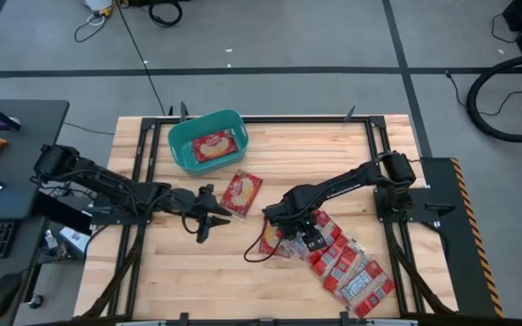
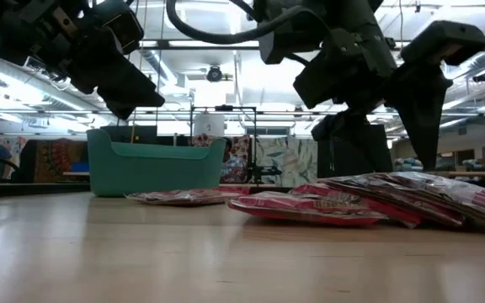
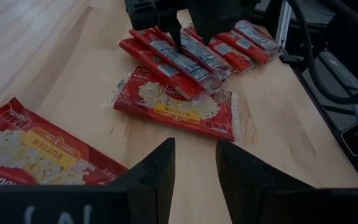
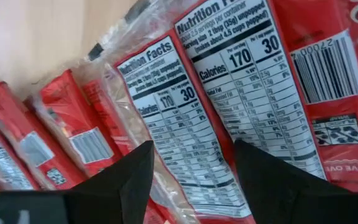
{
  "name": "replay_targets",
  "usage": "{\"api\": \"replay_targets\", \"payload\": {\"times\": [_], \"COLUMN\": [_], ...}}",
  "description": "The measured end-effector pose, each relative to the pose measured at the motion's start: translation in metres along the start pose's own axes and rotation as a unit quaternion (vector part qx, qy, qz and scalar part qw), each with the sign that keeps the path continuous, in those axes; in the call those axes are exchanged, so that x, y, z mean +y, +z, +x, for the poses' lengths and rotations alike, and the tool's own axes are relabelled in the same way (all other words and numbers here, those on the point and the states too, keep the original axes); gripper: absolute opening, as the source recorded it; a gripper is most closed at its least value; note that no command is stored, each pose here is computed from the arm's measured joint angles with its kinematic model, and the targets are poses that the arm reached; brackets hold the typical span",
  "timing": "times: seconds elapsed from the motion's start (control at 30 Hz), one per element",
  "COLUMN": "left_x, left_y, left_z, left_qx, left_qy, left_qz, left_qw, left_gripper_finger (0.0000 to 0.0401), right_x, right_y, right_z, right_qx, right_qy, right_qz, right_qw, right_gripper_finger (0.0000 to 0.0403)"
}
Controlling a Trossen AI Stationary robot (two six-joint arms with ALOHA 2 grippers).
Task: Sort popcorn bags into baskets
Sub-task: Put the popcorn bag into the green bin
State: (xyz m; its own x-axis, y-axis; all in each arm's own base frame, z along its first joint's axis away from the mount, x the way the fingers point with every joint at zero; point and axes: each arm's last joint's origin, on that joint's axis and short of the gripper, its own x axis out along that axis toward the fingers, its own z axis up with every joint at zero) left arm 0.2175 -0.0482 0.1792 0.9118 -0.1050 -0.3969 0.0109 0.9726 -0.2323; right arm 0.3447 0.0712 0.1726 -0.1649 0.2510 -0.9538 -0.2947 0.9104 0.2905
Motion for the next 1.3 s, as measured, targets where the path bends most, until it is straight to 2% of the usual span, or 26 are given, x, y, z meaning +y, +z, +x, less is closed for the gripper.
{"api": "replay_targets", "payload": {"times": [0.1, 0.33, 0.67, 1.0, 1.3], "left_x": [0.000, 0.000, 0.000, -0.002, -0.002], "left_y": [0.000, 0.000, -0.001, -0.001, 0.000], "left_z": [0.000, 0.000, 0.000, 0.000, 0.000], "left_qx": [0.000, 0.001, 0.003, 0.012, 0.009], "left_qy": [0.000, 0.000, 0.000, -0.034, -0.035], "left_qz": [0.000, 0.000, -0.004, -0.013, -0.013], "left_qw": [1.000, 1.000, 1.000, 0.999, 0.999], "left_gripper_finger": [0.0121, 0.0121, 0.0121, 0.0121, 0.0121], "right_x": [-0.002, -0.002, -0.008, -0.010, -0.010], "right_y": [-0.002, -0.004, -0.016, -0.023, -0.020], "right_z": [0.000, 0.000, 0.015, 0.023, 0.012], "right_qx": [0.007, 0.016, 0.053, 0.081, 0.089], "right_qy": [-0.007, 0.015, 0.003, -0.018, -0.051], "right_qz": [0.002, -0.005, -0.021, -0.053, -0.037], "right_qw": [1.000, 1.000, 0.998, 0.995, 0.994], "right_gripper_finger": [0.0226, 0.0221, 0.0188, 0.0106, 0.0011]}}
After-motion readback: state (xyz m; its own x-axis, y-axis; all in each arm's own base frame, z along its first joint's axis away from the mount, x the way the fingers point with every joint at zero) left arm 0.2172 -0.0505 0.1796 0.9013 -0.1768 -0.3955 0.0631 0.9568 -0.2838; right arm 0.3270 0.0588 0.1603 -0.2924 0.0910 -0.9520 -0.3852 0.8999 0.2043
